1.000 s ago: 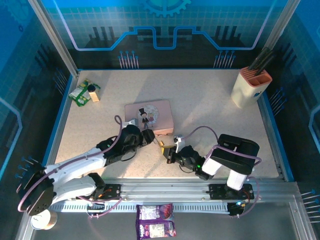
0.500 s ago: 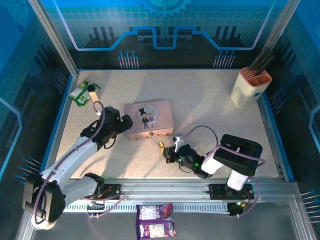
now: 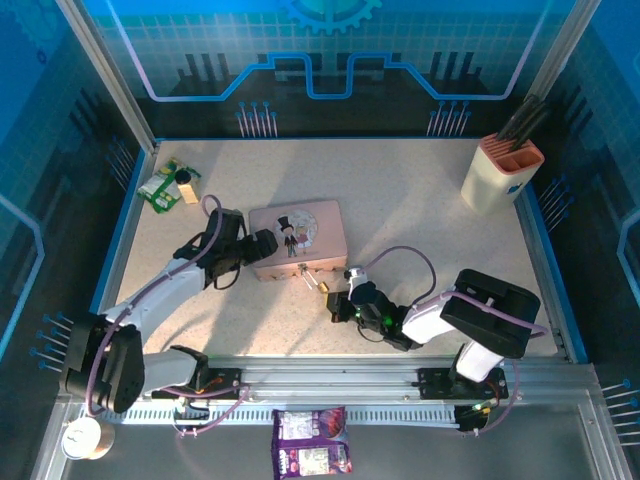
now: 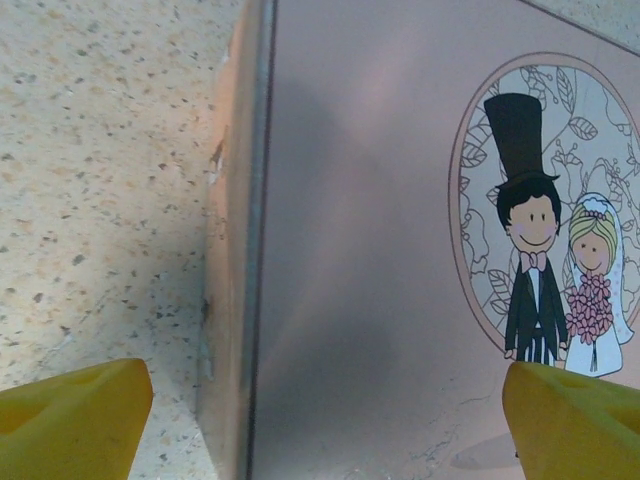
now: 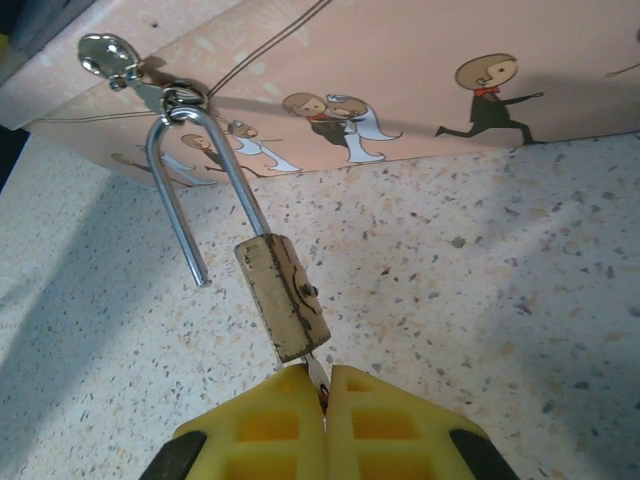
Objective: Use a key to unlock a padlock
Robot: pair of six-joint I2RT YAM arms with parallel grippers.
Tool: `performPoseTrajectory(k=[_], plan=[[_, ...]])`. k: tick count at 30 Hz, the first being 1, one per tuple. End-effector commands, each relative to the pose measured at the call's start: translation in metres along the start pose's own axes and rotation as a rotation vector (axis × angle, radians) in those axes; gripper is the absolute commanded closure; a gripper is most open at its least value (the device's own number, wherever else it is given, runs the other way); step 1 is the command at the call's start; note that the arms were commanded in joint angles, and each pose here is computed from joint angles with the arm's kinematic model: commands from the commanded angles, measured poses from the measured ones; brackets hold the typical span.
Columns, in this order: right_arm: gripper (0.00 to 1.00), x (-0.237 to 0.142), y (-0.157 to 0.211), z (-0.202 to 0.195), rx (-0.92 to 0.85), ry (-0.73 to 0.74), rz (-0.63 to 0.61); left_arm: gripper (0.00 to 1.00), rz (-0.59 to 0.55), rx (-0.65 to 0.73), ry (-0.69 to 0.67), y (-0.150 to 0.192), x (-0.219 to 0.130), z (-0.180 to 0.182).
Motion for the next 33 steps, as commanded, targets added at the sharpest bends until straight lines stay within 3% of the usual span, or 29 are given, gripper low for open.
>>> performPoseTrajectory(k=[1,15,25,33], plan=[[1.00,0.001,-0.009,-0.009,0.035,0.069,-0.020,0.10,0.028,-0.001,0.046,0.010,0.008,-0.008],[0.89,0.012,-0.008,-0.021,0.112,0.099,0.038,0.16,0.088,-0.015,0.019,0.046,0.025,-0.025],[0.68,0.003,-0.021,-0.023,0.051,0.087,0.015,0.16,0.076,-0.022,-0.016,0.048,0.024,-0.021],[0.61,-0.004,-0.040,-0.015,-0.074,0.096,0.014,0.16,0.065,-0.023,-0.022,0.046,0.022,-0.020]])
Point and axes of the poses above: each hand's point on the last joint's axis, 136 mm out from that joint toward the fingers, its own x axis out along the fingers, its own z axis along the line the jaws close on, y = z × x, the point moved 4 cm from there along -x, back along the fingers, and after that the axes turned 12 degrees about x, right-handed, at the moved point
